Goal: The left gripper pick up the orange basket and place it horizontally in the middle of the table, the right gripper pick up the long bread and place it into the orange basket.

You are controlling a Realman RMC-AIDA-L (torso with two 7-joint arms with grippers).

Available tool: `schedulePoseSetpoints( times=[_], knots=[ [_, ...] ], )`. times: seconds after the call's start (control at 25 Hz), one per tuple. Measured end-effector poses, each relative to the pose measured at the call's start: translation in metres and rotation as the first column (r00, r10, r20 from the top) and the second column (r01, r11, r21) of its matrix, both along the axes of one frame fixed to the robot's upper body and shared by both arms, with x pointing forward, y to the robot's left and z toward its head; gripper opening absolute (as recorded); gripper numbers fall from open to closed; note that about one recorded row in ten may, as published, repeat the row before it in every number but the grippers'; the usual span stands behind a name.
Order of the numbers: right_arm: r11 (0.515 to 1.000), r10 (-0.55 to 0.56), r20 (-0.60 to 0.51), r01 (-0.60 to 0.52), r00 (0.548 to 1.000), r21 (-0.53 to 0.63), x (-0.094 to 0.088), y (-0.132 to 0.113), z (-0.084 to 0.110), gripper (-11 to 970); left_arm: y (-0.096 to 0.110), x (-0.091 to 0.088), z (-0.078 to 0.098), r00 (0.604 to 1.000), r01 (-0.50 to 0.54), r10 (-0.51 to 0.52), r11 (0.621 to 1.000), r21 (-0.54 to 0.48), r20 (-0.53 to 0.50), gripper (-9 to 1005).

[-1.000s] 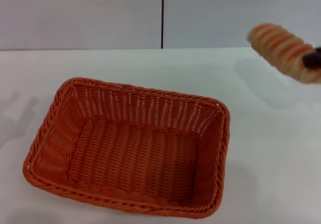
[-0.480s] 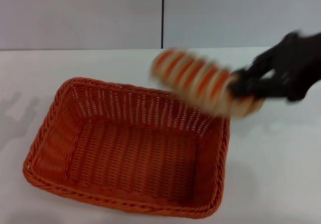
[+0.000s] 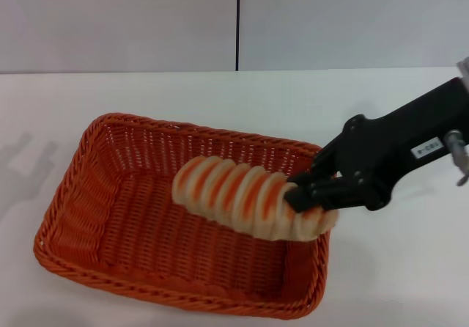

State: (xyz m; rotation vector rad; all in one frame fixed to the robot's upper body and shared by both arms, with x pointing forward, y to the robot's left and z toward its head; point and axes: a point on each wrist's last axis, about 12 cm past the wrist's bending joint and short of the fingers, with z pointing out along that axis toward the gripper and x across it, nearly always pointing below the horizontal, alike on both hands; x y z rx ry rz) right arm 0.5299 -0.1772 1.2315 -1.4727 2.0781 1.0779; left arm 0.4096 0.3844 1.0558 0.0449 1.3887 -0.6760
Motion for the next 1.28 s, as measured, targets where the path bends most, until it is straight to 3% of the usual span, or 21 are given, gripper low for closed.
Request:
schedulePoseSetpoints(
  times=[0.2,0.68,0.76,0.92,1.0,1.12,1.28],
  knots=[
    [0.998,0.003,0.004,-0.003,1.000,0.060,0.013,-0.001,-0.018,151,0.001,0.000,0.000,1.000,-0.001,0.001,1.000,0.001,-0.001,531],
    [0.986,-0.068,0.048,0.059,0.997,0.158,0.023,-0.017,-0.020,192,0.001,-0.001,0.000,1.000,-0.005,0.005,1.000,0.003,-0.005,531],
    [0.981,-0.095,0.060,0.083,0.994,0.176,0.026,-0.023,-0.019,416,0.002,-0.001,0.000,1.000,-0.005,0.005,1.000,0.005,-0.004,531],
    [0.960,-0.153,0.099,0.124,0.983,0.252,0.024,-0.040,-0.008,535,0.004,-0.001,0.001,1.000,-0.011,0.011,1.000,0.011,0.000,531],
    [0.929,-0.232,0.171,0.166,0.958,0.332,0.013,-0.063,0.002,595,0.005,-0.002,0.002,1.000,-0.019,0.019,1.000,0.016,0.007,531],
    [0.900,-0.306,0.219,0.207,0.926,0.383,0.005,-0.081,0.004,591,0.008,-0.007,0.002,0.999,-0.041,0.040,0.998,0.038,0.026,531],
    [0.780,-0.502,0.273,0.293,0.820,0.553,-0.014,-0.126,-0.017,588,0.013,-0.016,0.004,0.994,-0.088,0.082,0.992,0.088,0.075,531]
  ],
)
